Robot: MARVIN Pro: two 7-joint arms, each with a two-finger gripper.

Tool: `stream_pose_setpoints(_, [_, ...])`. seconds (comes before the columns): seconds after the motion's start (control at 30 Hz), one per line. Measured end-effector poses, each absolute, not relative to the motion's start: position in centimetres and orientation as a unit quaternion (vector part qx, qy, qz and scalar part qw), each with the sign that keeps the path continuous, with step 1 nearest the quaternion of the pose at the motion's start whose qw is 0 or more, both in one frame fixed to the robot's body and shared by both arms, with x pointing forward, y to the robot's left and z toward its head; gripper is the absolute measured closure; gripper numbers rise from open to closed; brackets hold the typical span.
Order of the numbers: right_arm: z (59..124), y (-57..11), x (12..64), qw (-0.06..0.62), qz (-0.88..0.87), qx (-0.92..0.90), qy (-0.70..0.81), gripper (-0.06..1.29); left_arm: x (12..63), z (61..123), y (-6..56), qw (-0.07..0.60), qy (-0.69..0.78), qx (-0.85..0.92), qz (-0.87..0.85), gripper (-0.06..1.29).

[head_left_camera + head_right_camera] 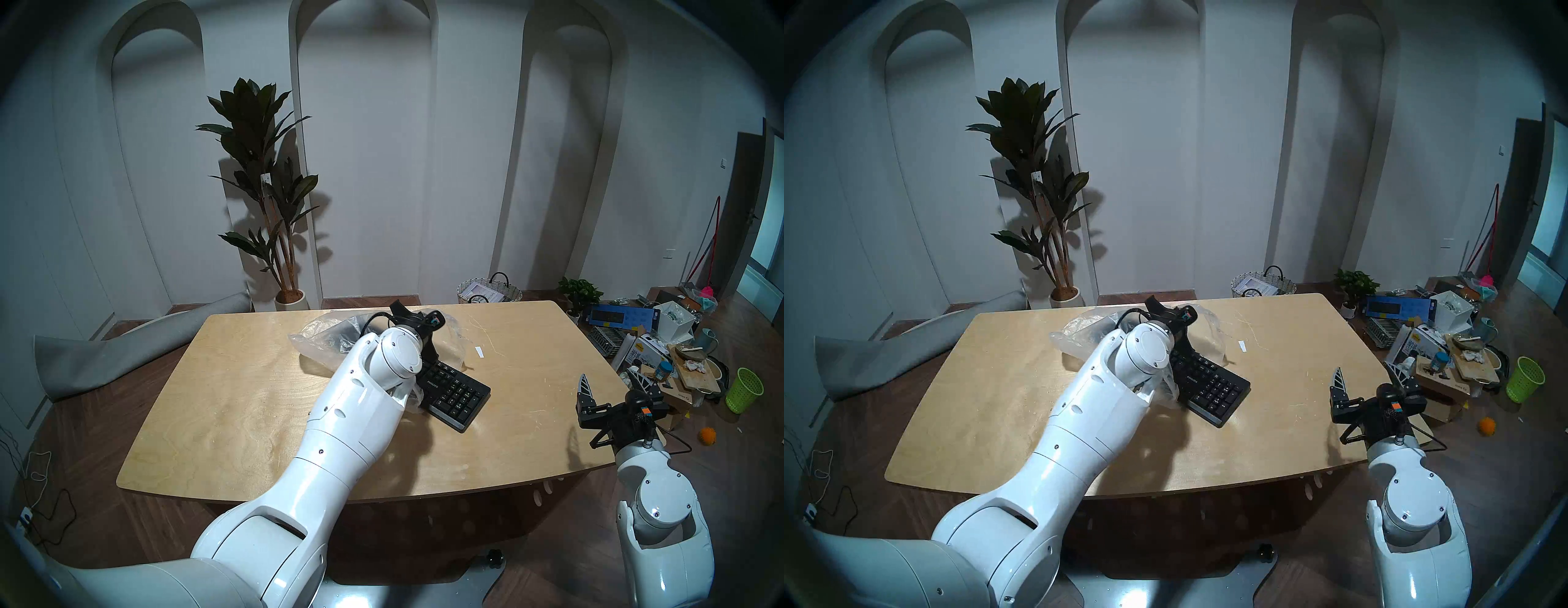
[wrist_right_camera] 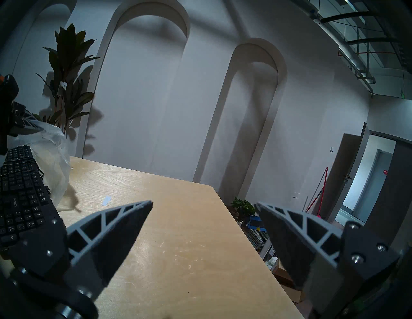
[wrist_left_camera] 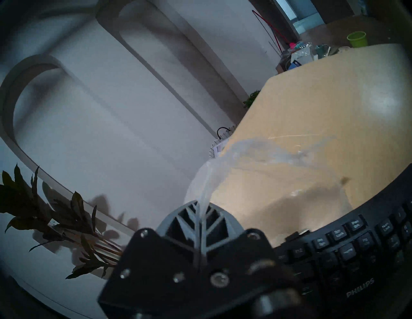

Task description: Unwrap the new keyboard and set the wrapping aside

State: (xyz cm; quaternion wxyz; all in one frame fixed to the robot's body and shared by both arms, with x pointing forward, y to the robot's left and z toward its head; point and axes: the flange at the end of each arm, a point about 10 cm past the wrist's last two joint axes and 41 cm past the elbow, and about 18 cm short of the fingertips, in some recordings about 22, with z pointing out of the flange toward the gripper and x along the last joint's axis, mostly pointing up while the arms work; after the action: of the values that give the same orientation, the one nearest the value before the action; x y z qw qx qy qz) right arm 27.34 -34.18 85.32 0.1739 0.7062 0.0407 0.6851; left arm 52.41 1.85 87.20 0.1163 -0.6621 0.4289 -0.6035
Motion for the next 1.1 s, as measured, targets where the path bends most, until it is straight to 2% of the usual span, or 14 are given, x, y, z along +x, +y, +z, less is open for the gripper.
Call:
stream_pose_setpoints(0.2, [85.3, -34.2, 27.3, 0.174, 0.685, 0.706, 0.041, -0.02, 52.8, 87.8, 3.9, 0.111, 0.443, -0.651, -0.606, 1.26])
stream_pose_setpoints(0.33, [85.3, -34.2, 27.3, 0.174, 0.685, 0.706, 0.041, -0.02, 51.4, 85.5, 3.9, 0.135, 0.528, -0.611, -0.574, 1.23])
stream_pose_setpoints(0.37, [85.3, -34.2, 27.3, 0.174, 0.685, 0.707, 0.041, -0.02, 51.0, 84.9, 3.9, 0.142, 0.546, -0.602, -0.565, 0.94])
stream_pose_setpoints(0.47, [85.3, -34.2, 27.3, 0.174, 0.685, 0.707, 0.041, -0.02, 50.0, 83.6, 3.7, 0.160, 0.590, -0.576, -0.543, 0.23])
stream_pose_setpoints(0.5, [85.2, -34.2, 27.3, 0.174, 0.685, 0.707, 0.041, -0.02, 49.7, 83.2, 3.6, 0.166, 0.605, -0.565, -0.536, 0.06])
stream_pose_setpoints(0.53, [85.2, -34.2, 27.3, 0.174, 0.684, 0.707, 0.041, -0.02, 49.1, 82.5, 3.5, 0.178, 0.631, -0.546, -0.522, -0.02])
stream_pose_setpoints(0.87, [85.2, -34.2, 27.4, 0.174, 0.685, 0.707, 0.041, -0.02, 46.9, 82.0, 3.2, 0.292, 0.760, -0.387, -0.433, -0.02])
stream_pose_setpoints(1.1, [85.3, -34.2, 27.4, 0.174, 0.685, 0.706, 0.041, -0.02, 47.9, 82.0, 4.2, 0.397, 0.786, -0.317, -0.352, -0.02])
